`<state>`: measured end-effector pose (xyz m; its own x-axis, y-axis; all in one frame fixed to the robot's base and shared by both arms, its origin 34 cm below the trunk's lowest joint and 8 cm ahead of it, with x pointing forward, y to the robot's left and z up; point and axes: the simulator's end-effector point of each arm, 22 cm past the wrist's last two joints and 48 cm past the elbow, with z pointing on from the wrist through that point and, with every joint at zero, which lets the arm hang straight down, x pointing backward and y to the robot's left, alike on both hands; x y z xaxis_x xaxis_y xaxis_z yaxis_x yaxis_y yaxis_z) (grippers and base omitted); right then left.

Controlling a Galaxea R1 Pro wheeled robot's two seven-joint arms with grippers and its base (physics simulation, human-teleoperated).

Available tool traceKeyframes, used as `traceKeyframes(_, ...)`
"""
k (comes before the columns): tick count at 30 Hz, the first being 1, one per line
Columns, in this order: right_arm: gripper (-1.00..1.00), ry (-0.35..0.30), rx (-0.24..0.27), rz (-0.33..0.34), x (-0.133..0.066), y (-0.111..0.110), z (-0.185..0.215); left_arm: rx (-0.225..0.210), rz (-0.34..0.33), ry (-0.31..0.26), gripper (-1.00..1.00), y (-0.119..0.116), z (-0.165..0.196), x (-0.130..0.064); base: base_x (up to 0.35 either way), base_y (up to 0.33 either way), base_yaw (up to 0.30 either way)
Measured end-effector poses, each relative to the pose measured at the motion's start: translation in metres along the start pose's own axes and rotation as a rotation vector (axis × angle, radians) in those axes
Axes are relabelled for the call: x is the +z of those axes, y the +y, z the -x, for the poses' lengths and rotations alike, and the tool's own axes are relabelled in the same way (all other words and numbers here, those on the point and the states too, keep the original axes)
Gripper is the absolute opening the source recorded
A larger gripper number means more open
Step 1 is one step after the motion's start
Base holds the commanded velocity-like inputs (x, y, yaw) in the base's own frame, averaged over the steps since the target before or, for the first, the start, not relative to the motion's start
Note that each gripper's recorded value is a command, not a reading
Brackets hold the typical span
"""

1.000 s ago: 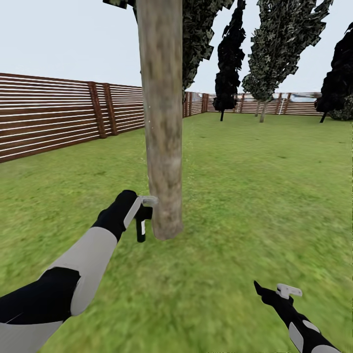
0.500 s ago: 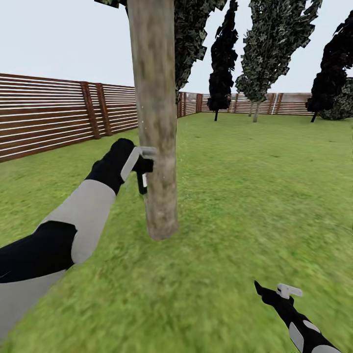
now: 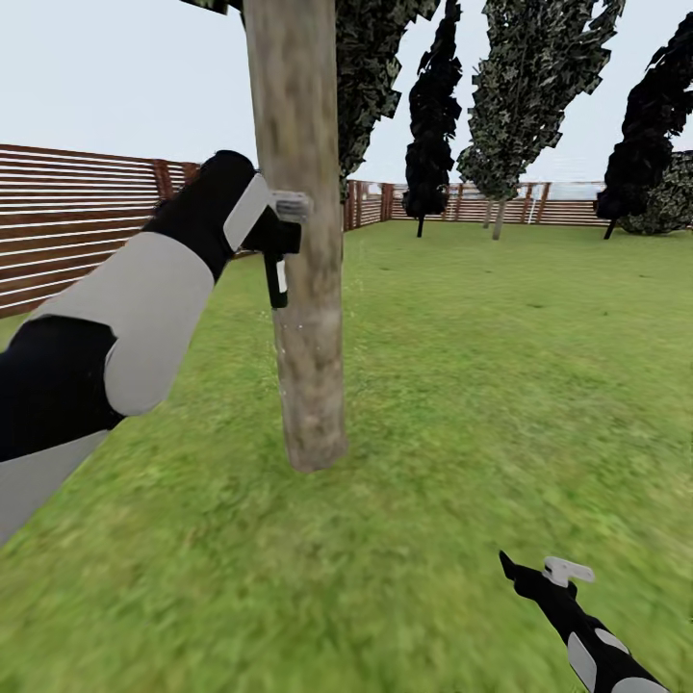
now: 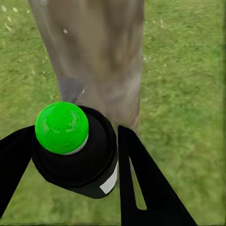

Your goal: In the garden, pick up the pesticide atomizer on the floor and spray pesticide onto both trees until each tree trunk is fully covered.

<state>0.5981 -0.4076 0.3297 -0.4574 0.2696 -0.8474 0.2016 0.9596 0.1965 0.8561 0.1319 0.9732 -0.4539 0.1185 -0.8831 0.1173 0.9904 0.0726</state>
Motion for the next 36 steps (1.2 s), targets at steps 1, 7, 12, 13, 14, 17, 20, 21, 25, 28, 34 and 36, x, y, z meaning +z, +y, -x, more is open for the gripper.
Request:
traceKeyframes(1, 1.00, 0.000, 0.000, 0.000, 0.000, 0.000, 0.000, 0.001, 0.002, 0.015, -1.00, 0.000, -0.005, 0.003, 0.000, 0.000, -0.017)
traceKeyframes(7, 1.00, 0.000, 0.001, 0.001, 0.000, 0.001, 0.000, 0.006, 0.014, 0.205, -1.00, 0.004, -0.078, 0.037, 0.000, 0.000, -0.002)
traceKeyframes(12, 1.00, 0.001, 0.000, 0.002, 0.000, 0.001, -0.001, 0.007, 0.015, 0.277, -1.00, 0.005, -0.111, 0.048, 0.000, 0.000, 0.000)
traceKeyframes(13, 1.00, 0.002, -0.001, 0.002, 0.000, 0.001, -0.001, 0.007, 0.014, 0.315, -1.00, 0.005, -0.127, 0.052, 0.000, 0.000, 0.000)
traceKeyframes(14, 1.00, 0.002, 0.000, 0.002, 0.000, 0.001, -0.001, 0.006, 0.014, 0.341, -1.00, 0.005, -0.139, 0.056, 0.000, 0.000, 0.000)
traceKeyframes(17, 1.00, 0.002, -0.001, 0.002, 0.000, 0.001, -0.001, 0.000, 0.003, 0.407, -1.00, 0.001, -0.182, 0.070, 0.000, 0.000, 0.000)
traceKeyframes(20, 1.00, 0.002, -0.001, 0.002, 0.000, 0.001, -0.001, -0.007, -0.008, 0.459, -1.00, -0.005, -0.236, 0.089, 0.000, 0.000, 0.000)
traceKeyframes(21, 1.00, 0.002, -0.001, 0.003, 0.000, 0.002, -0.001, -0.003, -0.006, 0.472, -1.00, -0.005, -0.248, 0.092, 0.000, 0.000, 0.000)
traceKeyframes(25, 1.00, 0.002, -0.001, 0.003, 0.000, 0.002, -0.001, -0.015, -0.019, 0.524, -1.00, -0.014, -0.315, 0.110, 0.000, 0.000, 0.000)
traceKeyframes(28, 1.00, 0.002, -0.001, 0.003, 0.000, 0.001, -0.001, -0.024, -0.026, 0.538, -1.00, -0.020, -0.356, 0.120, 0.000, 0.000, 0.000)
traceKeyframes(34, 1.00, 0.002, -0.001, 0.003, 0.000, 0.002, -0.001, -0.037, -0.036, 0.598, -1.00, -0.029, -0.433, 0.126, 0.000, 0.000, 0.000)
traceKeyframes(36, 1.00, 0.002, -0.001, 0.002, 0.000, 0.001, -0.001, -0.037, -0.034, 0.595, -1.00, -0.028, -0.435, 0.127, 0.000, 0.000, 0.000)
